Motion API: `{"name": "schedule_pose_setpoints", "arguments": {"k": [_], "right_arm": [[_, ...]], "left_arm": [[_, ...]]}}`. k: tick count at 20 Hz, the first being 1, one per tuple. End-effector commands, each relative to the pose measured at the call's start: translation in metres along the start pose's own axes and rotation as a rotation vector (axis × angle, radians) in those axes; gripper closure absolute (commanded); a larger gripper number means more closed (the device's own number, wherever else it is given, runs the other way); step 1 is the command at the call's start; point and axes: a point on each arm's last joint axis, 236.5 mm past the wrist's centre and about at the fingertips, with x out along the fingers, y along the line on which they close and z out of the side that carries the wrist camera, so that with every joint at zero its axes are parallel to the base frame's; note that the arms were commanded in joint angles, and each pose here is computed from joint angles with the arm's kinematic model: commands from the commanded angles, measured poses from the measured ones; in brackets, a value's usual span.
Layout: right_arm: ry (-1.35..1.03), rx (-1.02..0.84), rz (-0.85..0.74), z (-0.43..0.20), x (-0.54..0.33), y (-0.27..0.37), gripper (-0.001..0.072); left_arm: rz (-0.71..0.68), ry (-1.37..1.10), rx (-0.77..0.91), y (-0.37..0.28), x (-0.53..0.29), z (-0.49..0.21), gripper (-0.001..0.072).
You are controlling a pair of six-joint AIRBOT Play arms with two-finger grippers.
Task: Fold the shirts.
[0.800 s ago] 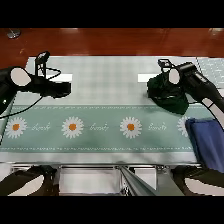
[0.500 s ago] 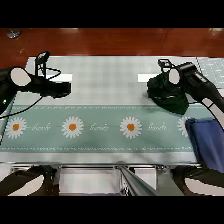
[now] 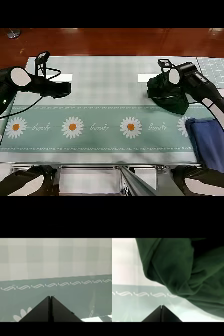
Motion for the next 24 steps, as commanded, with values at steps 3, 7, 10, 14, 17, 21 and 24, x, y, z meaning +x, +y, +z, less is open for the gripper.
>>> {"name": "schedule_pose_setpoints", "arguments": {"k": [3,7,10,14,17,21,24], "right_arm": [[-0.163,-0.024,0.006,0.038,-0.003,0.002,0.0681],[-0.453,-0.093,-0.129,0.105,-0.025,-0.028,0.008],[-0.591,0.134,-0.163,0.138,-0.038,-0.088,0.008],[-0.497,0.409,-0.182,0.12,0.003,-0.172,0.008],[-0.353,0.468,-0.094,0.097,0.049,-0.171,0.0081],[-0.123,0.478,0.031,0.059,0.097,-0.133,0.0135],[-0.108,0.383,0.052,0.076,0.063,-0.128,0.0685]], "left_arm": [[-0.009,-0.087,-0.002,-0.002,0.0,0.021,0.0679],[-0.014,-0.251,-0.005,-0.001,0.0,0.061,0.0187],[0.011,-0.281,-0.001,0.011,0.009,0.072,0.0005],[0.039,-0.264,-0.028,0.03,0.017,0.072,0.0005],[0.044,-0.237,-0.037,0.034,0.026,0.068,0.0005],[0.056,-0.056,-0.044,0.038,0.041,0.027,0.0006],[0.093,0.116,0.032,0.053,0.03,-0.013,0.0007]]}}
